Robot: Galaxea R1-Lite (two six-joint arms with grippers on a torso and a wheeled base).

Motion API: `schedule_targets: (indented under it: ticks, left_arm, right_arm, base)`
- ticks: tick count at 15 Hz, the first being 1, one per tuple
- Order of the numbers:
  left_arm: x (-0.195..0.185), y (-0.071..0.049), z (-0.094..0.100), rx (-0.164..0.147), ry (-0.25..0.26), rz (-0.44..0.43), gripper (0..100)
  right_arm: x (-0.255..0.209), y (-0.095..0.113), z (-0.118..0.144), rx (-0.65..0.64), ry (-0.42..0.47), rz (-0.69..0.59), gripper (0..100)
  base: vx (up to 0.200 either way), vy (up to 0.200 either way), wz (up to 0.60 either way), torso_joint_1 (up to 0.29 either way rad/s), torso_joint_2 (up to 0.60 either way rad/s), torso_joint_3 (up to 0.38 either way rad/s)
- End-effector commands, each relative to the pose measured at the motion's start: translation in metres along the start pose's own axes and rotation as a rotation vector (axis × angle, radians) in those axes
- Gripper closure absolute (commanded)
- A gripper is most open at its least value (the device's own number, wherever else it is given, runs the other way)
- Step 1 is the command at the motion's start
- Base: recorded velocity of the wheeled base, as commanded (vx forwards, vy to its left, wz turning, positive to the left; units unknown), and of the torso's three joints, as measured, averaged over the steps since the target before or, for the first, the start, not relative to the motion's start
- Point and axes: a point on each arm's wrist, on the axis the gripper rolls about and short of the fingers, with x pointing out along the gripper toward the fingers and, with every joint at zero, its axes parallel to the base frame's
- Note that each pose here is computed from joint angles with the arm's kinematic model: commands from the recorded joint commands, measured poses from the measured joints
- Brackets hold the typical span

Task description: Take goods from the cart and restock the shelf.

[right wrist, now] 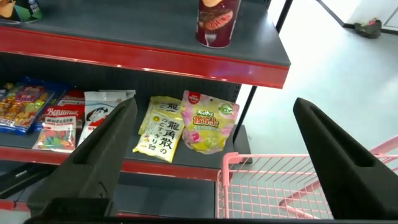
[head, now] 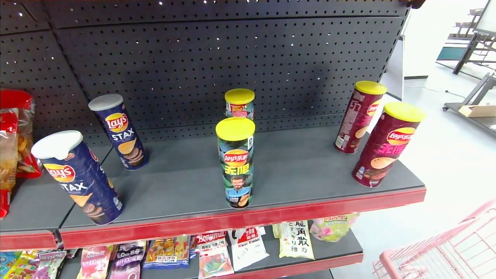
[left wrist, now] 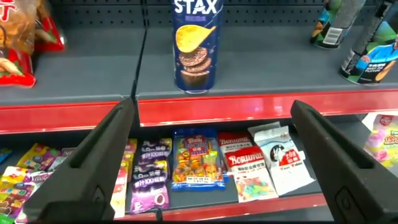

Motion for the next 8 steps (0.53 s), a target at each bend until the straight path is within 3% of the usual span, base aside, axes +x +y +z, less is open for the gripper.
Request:
schedule_targets:
  ticks: [1,8]
  left_arm:
    - [0.0001,0.0,0.0,0.0,0.001,0.001,0]
    - [0.0001,0.0,0.0,-0.001,0.001,0.001,0]
  right_arm:
    - [0.0001,0.0,0.0,-0.001,0.001,0.002,0]
    - [0.0001,-0.0001,0.0,0.001,0.001,-0.003,0]
  base:
    - [0.0,0.0,0.0,0.0,0.0,0.0]
    - [0.0,0.0,0.0,0.0,0.0,0.0]
